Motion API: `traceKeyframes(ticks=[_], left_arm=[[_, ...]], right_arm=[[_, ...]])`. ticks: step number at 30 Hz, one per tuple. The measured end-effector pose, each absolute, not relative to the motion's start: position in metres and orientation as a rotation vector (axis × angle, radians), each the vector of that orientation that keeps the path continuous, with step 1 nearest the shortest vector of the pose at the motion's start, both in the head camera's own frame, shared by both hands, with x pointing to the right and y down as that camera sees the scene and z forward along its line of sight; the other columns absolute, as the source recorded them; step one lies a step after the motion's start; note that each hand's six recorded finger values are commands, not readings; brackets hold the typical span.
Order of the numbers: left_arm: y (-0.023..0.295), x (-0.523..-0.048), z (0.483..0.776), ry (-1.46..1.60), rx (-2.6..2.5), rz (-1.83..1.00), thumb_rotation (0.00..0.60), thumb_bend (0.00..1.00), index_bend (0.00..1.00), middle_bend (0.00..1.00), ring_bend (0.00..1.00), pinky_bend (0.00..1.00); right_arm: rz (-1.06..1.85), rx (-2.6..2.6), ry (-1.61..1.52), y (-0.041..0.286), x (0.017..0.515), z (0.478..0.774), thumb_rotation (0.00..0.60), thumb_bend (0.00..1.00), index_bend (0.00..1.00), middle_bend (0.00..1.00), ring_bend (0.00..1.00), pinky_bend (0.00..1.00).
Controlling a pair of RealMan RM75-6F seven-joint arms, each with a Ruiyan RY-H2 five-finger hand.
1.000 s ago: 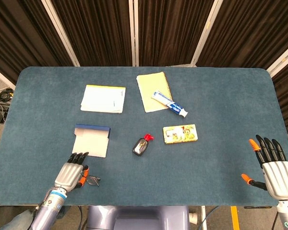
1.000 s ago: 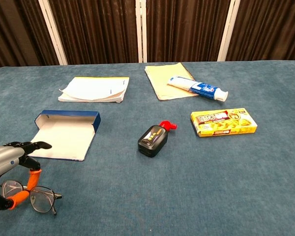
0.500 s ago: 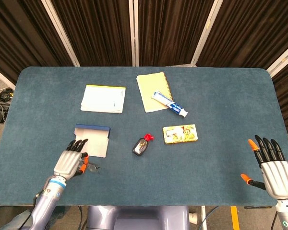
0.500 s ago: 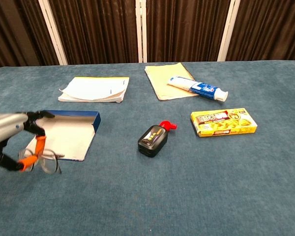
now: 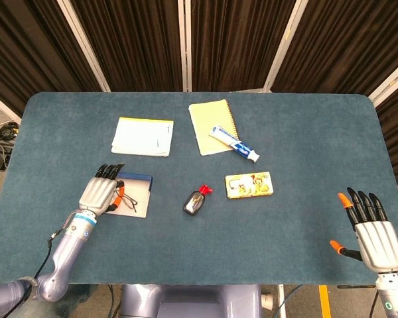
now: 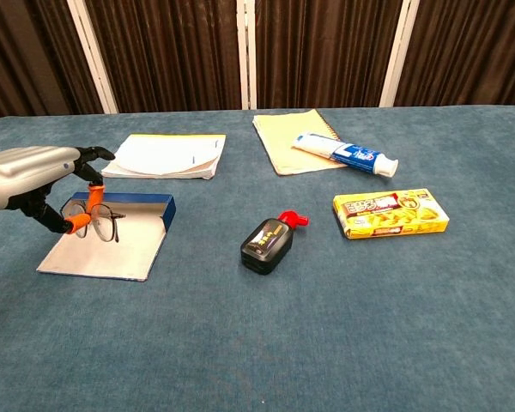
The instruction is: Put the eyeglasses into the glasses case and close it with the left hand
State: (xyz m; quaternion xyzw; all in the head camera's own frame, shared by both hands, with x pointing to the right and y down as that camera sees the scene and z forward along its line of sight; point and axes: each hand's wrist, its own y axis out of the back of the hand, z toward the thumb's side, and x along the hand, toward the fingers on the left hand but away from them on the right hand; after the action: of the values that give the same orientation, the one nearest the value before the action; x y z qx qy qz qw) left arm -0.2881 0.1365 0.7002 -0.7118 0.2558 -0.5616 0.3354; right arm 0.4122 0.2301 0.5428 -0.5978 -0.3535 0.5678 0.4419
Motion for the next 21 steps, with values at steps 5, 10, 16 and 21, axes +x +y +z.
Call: traceKeyframes(ticks=[5,10,16,21], left_arm=[[0.128,-0.288,0.715,0.650,-1.830,-1.476,0.600,0.55,0.61,0.00,0.00,0.00],[0.123,-0.290,0.727,0.651,-1.800,-1.495,0.600,0.55,0.61,0.00,0.00,0.00],[0.114,-0.290,0.734,0.657,-1.763,-1.484,0.600,0.55,0.61,0.00,0.00,0.00],[0.112,-0.288,0.740,0.649,-1.751,-1.482,0.600,0.50,0.43,0.00,0.00,0.00]], right_arm=[[1.414,-1.482,-0.874,0.230,0.412,0.545,0.600,0.00,0.00,0.00,0.00,0.00],[1.420,-1.482,-0.878,0.229,0.414,0.545,0.600,0.00,0.00,0.00,0.00,0.00],[1.425,-1.482,-0.877,0.229,0.415,0.546,0.600,0.00,0.00,0.00,0.00,0.00],[1.428,-1.481,-0.877,0.229,0.415,0.547,0.600,0.00,0.00,0.00,0.00,0.00]])
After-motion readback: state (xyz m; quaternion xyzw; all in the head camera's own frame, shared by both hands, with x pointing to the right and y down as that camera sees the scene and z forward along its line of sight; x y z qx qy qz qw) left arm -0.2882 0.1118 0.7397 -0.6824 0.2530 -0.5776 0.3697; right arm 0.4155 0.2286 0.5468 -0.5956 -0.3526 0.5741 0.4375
